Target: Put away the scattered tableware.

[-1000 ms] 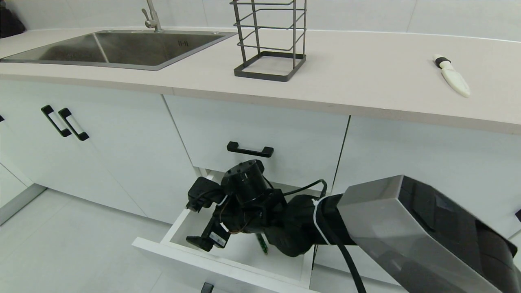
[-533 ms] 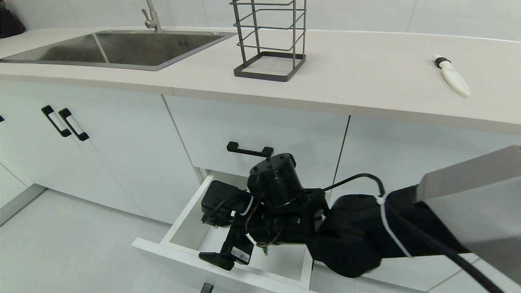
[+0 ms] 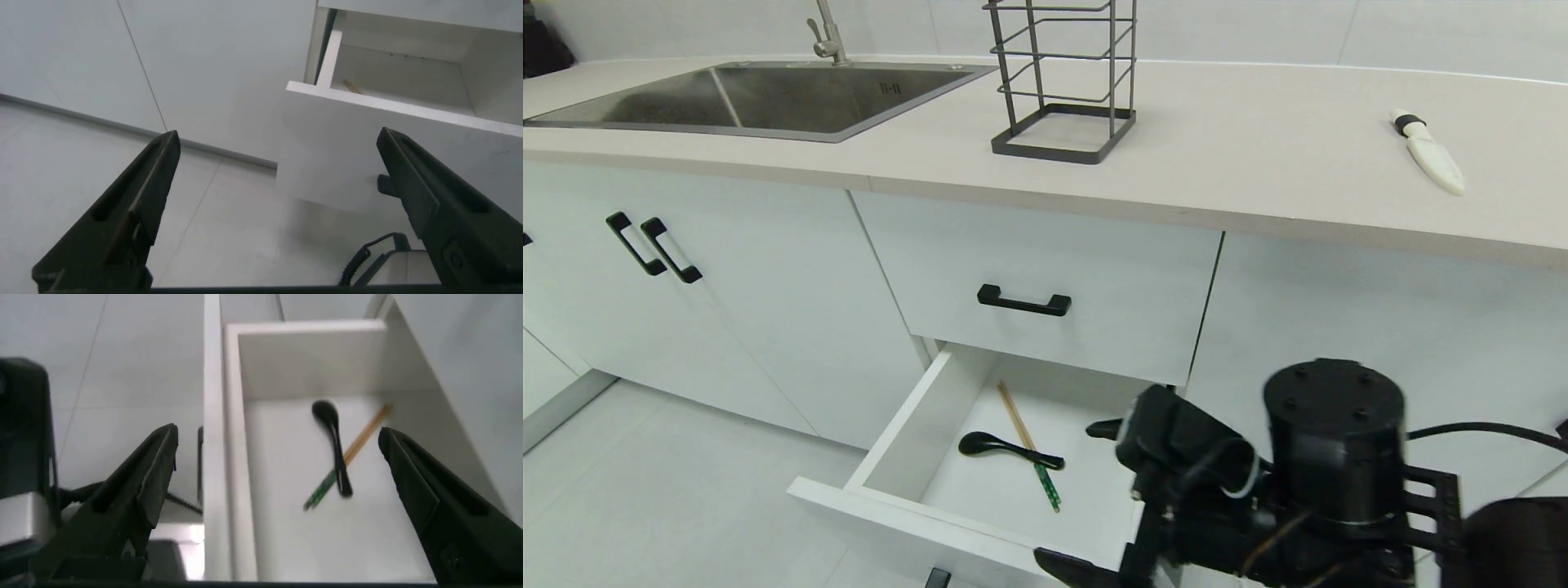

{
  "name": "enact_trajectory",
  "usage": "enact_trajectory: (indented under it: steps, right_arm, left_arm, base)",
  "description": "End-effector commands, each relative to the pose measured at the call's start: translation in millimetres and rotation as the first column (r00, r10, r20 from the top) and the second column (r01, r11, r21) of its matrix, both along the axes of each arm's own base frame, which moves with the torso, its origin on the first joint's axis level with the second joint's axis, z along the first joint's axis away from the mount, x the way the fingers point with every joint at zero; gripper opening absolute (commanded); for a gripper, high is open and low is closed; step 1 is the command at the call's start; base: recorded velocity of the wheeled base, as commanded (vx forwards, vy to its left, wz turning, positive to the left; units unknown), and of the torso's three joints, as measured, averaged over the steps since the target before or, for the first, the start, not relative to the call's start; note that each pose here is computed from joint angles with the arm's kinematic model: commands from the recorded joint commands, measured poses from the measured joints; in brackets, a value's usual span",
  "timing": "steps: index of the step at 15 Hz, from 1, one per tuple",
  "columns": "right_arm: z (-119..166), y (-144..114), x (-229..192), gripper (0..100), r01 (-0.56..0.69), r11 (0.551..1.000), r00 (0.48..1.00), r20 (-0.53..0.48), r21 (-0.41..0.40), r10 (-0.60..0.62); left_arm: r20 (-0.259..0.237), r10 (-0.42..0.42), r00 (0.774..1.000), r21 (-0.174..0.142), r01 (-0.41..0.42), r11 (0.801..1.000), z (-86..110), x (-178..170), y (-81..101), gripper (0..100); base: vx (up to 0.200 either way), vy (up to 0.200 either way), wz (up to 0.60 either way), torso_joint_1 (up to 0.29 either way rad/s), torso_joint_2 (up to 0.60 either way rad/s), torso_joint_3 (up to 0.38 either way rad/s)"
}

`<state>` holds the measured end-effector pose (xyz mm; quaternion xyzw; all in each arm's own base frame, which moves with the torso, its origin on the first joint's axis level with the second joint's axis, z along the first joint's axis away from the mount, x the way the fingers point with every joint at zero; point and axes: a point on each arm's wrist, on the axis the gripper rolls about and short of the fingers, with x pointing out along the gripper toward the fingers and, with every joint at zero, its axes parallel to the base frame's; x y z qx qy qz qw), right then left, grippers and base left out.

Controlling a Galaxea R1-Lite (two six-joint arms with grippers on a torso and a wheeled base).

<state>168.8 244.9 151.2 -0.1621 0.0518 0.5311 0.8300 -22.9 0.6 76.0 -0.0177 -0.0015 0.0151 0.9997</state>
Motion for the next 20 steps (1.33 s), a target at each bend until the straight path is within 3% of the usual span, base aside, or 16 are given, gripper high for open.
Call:
enact_trajectory:
  steps: [1, 3, 6, 11, 12, 15, 16, 17, 18, 20]
  right_arm:
    - [21, -43, -18, 100, 0.035, 0.996, 0.999, 0.037, 0.082, -0.038]
    - [28, -49, -15, 100, 0.031, 0.994, 0.998, 0.049, 0.107, -0.037]
    - [32, -81, -37, 100, 0.036, 0.991, 0.997, 0.068, 0.128, -0.045]
    - [23, -171, -95, 100, 0.150, 0.969, 0.979, 0.106, 0.195, -0.173]
    - [20, -196, -114, 100, 0.230, 0.937, 0.959, 0.100, 0.263, -0.264]
    - [22, -224, -131, 100, 0.421, 0.811, 0.862, 0.100, 0.405, -0.498]
    - [24, -234, -137, 100, 0.552, 0.703, 0.743, 0.118, 0.449, -0.659]
    - [19, -238, -142, 100, 0.632, 0.627, 0.648, 0.134, 0.456, -0.750]
    - [12, -240, -147, 100, 0.656, 0.607, 0.619, 0.139, 0.448, -0.773]
    - [-28, -236, -176, 100, 0.652, 0.632, 0.627, 0.171, 0.418, -0.760]
  left_arm:
    - [0.001, 0.000, 1.000, -0.001, 0.000, 1.000, 0.1, 0, 0.0, 100]
    - [0.001, 0.000, 1.000, -0.001, 0.000, 1.000, 0.1, 0, 0.0, 100]
    - [0.001, 0.000, 1.000, -0.001, 0.000, 1.000, 0.1, 0, 0.0, 100]
    - [0.001, 0.000, 1.000, -0.001, 0.000, 1.000, 0.1, 0, 0.0, 100]
    - [0.001, 0.000, 1.000, 0.000, 0.000, 1.000, 0.1, 0, 0.0, 100]
    - [0.001, 0.000, 1.000, -0.001, 0.000, 1.000, 0.1, 0, 0.0, 100]
    - [0.001, 0.000, 1.000, 0.000, 0.000, 1.000, 0.1, 0, 0.0, 100]
    - [0.000, 0.000, 1.000, 0.005, 0.000, 1.000, 0.1, 0, 0.0, 100]
    - [0.000, 0.000, 1.000, 0.003, 0.000, 1.000, 0.1, 0, 0.0, 100]
    - [0.001, 0.000, 1.000, 0.000, 0.000, 1.000, 0.1, 0, 0.0, 100]
  base:
    - [0.000, 0.000, 0.00, 0.000, 0.00, 0.000]
    - [0.000, 0.000, 0.00, 0.000, 0.00, 0.000]
    - [0.000, 0.000, 0.00, 0.000, 0.00, 0.000]
    - [0.000, 0.000, 0.00, 0.000, 0.00, 0.000]
    - [0.000, 0.000, 0.00, 0.000, 0.00, 0.000]
    - [0.000, 0.000, 0.00, 0.000, 0.00, 0.000]
    - [0.000, 0.000, 0.00, 0.000, 0.00, 0.000]
    - [0.000, 0.000, 0.00, 0.000, 0.00, 0.000]
    - [0.000, 0.000, 0.00, 0.000, 0.00, 0.000]
    - [0.000, 0.000, 0.00, 0.000, 0.00, 0.000]
